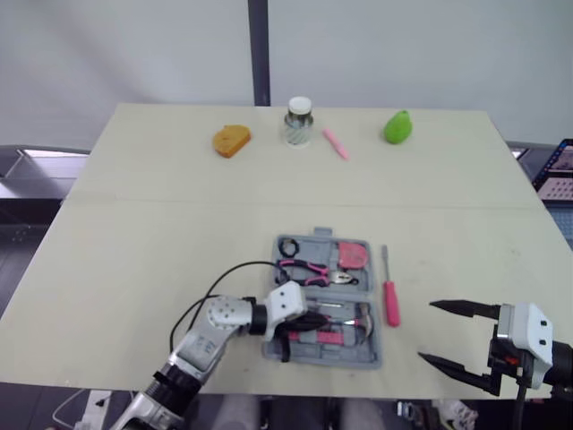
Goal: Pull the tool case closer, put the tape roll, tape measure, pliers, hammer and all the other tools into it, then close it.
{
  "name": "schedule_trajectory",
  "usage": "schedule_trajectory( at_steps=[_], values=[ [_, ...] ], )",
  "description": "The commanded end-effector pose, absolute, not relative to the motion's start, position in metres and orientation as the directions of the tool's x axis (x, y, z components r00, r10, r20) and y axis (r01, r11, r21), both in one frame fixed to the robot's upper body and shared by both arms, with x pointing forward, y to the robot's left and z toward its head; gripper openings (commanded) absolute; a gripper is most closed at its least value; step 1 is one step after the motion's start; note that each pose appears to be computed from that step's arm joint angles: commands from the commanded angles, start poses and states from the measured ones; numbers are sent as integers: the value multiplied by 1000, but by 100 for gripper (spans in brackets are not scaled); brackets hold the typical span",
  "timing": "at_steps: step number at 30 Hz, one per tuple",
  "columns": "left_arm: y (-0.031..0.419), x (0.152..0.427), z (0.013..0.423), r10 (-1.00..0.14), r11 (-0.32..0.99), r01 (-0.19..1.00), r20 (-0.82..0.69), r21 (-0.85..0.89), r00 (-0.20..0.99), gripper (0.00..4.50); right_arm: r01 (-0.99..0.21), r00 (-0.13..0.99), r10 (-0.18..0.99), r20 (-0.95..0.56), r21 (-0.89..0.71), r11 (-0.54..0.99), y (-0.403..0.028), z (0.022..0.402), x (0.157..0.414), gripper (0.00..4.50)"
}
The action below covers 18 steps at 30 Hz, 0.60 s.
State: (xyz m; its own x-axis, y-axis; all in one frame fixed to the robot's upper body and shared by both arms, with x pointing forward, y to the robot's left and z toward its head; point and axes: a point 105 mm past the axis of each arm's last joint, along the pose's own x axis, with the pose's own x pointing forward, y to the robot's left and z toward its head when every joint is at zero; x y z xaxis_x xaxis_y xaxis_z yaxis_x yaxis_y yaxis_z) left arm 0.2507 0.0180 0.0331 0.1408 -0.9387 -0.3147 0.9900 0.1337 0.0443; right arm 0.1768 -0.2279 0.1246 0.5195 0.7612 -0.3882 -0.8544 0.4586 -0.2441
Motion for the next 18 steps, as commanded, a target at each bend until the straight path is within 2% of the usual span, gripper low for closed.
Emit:
schedule_trajectory(
  at_steps=[1,18],
  values=[
    [28,240,-2,-901,166,983,-416,-75,120,2,-846,532,760,-374,-266,461,-228,131,177,450],
    [25,240,-6,-917,221,939,-385,-264,107,2,-841,540,755,-373,-266,470,-226,132,176,450]
  ],
)
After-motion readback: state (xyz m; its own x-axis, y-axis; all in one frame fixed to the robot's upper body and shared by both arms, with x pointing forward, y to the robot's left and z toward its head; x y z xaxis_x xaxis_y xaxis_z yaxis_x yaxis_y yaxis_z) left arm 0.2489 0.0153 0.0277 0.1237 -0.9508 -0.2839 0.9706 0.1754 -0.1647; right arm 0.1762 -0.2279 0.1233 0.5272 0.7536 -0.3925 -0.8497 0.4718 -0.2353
